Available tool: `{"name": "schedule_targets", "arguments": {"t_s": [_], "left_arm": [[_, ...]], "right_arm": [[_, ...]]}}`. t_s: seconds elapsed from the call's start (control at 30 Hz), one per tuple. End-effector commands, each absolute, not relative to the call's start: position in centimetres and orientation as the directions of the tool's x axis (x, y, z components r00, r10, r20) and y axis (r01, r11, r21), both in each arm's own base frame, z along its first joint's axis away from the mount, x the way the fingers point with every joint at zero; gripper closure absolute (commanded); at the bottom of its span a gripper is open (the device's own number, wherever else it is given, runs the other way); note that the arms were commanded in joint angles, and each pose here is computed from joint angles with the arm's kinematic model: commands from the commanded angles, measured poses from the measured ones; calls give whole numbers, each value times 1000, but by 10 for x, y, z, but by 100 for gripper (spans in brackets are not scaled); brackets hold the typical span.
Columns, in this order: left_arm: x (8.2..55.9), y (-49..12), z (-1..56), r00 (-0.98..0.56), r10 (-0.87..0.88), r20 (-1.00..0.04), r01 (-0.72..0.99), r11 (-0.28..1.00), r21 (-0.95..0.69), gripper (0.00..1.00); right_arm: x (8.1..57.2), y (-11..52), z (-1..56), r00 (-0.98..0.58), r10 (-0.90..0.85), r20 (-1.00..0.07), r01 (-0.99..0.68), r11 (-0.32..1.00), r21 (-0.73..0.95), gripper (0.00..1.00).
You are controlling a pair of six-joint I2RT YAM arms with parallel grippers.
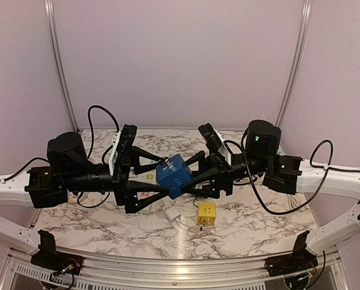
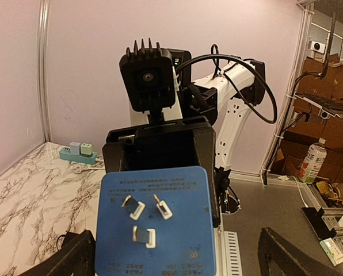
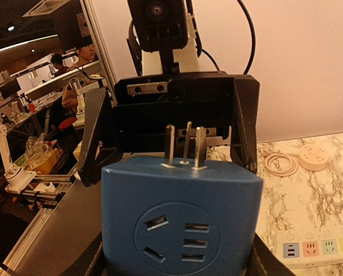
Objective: Insert the plug
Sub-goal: Pass from the right arm to the left
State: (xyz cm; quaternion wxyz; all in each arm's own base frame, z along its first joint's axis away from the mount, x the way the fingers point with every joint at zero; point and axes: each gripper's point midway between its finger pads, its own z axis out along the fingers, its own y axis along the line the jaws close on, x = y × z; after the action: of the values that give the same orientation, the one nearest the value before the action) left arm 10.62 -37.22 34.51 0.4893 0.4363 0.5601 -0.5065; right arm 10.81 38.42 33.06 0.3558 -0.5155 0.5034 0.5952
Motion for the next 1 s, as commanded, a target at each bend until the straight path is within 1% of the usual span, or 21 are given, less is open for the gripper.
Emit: {"name": "schedule_targets", "arguments": {"t_s": [0.0, 0.4, 0.8, 0.9, 0.97], "left_arm": [[109, -373, 356, -125, -22, -992, 985, 117, -127, 1], [117, -381, 349, -165, -7, -986, 980, 113, -165, 2], [119, -378, 352, -176, -37, -984, 979, 99, -179, 18], [119, -378, 351, -183, -37, -982, 978, 93, -186, 25], [119, -378, 351, -186, -36, -982, 978, 89, -189, 34]], "right_arm": [[100, 384, 349, -174, -56, -983, -944, -274, 182, 94], [103, 386, 346, -150, -60, -987, -951, -264, 160, 94], [107, 388, 336, -141, -86, -986, -958, -238, 157, 95], [107, 388, 336, -139, -87, -986, -959, -236, 156, 95], [108, 388, 337, -136, -85, -987, -960, -234, 153, 95]]}}
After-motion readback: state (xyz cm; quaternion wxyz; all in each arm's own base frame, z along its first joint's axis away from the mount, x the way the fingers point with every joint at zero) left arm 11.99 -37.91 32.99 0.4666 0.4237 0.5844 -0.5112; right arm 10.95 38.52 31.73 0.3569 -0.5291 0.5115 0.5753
